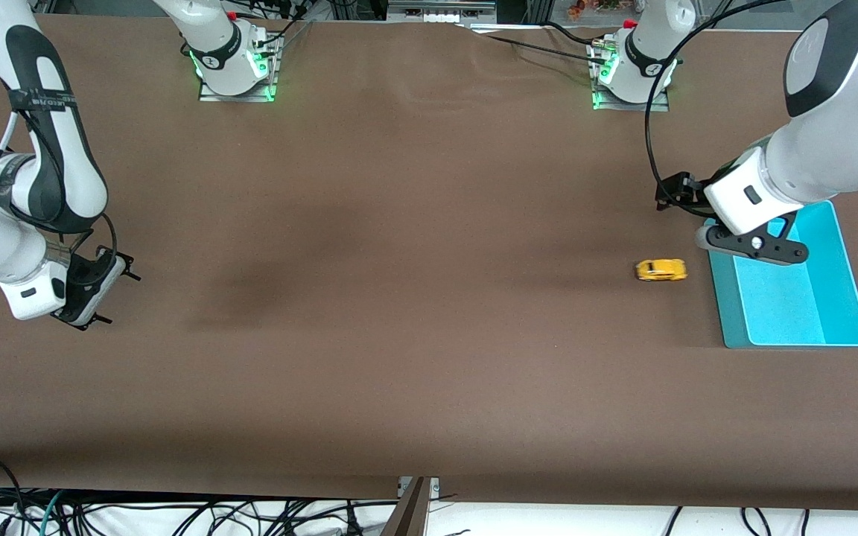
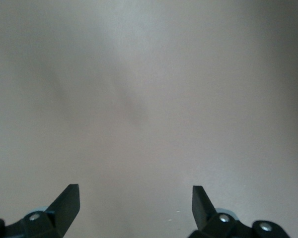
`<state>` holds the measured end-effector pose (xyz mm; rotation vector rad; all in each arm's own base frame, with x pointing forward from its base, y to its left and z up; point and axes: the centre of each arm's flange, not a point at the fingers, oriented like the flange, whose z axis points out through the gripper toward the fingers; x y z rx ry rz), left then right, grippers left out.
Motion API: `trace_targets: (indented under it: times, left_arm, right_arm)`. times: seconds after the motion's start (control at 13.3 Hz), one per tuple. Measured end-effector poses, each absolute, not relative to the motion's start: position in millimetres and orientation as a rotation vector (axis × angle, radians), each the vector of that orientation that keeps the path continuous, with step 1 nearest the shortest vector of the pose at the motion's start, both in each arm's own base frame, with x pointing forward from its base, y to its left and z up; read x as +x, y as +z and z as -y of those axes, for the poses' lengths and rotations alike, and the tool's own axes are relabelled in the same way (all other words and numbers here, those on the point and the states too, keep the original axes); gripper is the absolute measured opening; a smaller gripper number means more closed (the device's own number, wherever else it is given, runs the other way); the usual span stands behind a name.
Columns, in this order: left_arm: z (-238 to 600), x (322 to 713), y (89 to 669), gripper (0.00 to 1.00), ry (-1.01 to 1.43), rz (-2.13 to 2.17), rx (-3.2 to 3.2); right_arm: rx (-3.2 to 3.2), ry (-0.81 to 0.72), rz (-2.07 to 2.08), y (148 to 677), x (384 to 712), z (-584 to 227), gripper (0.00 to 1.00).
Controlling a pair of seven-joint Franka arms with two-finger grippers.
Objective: Wind and store yellow beetle car
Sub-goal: 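Grasp the car with the left gripper while the right gripper withdraws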
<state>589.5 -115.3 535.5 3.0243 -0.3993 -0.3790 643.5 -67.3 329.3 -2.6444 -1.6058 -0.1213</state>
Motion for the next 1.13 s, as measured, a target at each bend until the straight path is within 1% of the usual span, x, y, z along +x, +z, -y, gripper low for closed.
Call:
trace_targets:
  times: [0.23,0.38,0.68,0.83,1.13]
  left_arm:
    - [110.1,593.7,504.7,1.00,-0.460,0.700,2.923]
    - [104.8,598.2,483.7,1.00,-0.503,0.823,2.865]
    - [92.0,608.0,443.9,1.00,-0.468,1.094,2.794]
    - [81.6,607.8,422.6,1.00,-0.478,1.248,2.756]
    - [57.7,604.8,379.1,1.00,-0.470,1.582,2.618]
  right_arm:
    - [-2.753,-0.067,1.341,358.7,648.7,51.2,1.00]
    - [-2.826,-0.030,1.158,375.5,651.9,44.5,1.00]
    - [-2.930,0.068,0.836,415.1,657.3,22.2,1.00]
    - [-2.979,0.108,0.737,441.4,659.4,3.1,1.00]
    - [-3.003,0.121,0.671,489.4,655.0,-9.3,1.00]
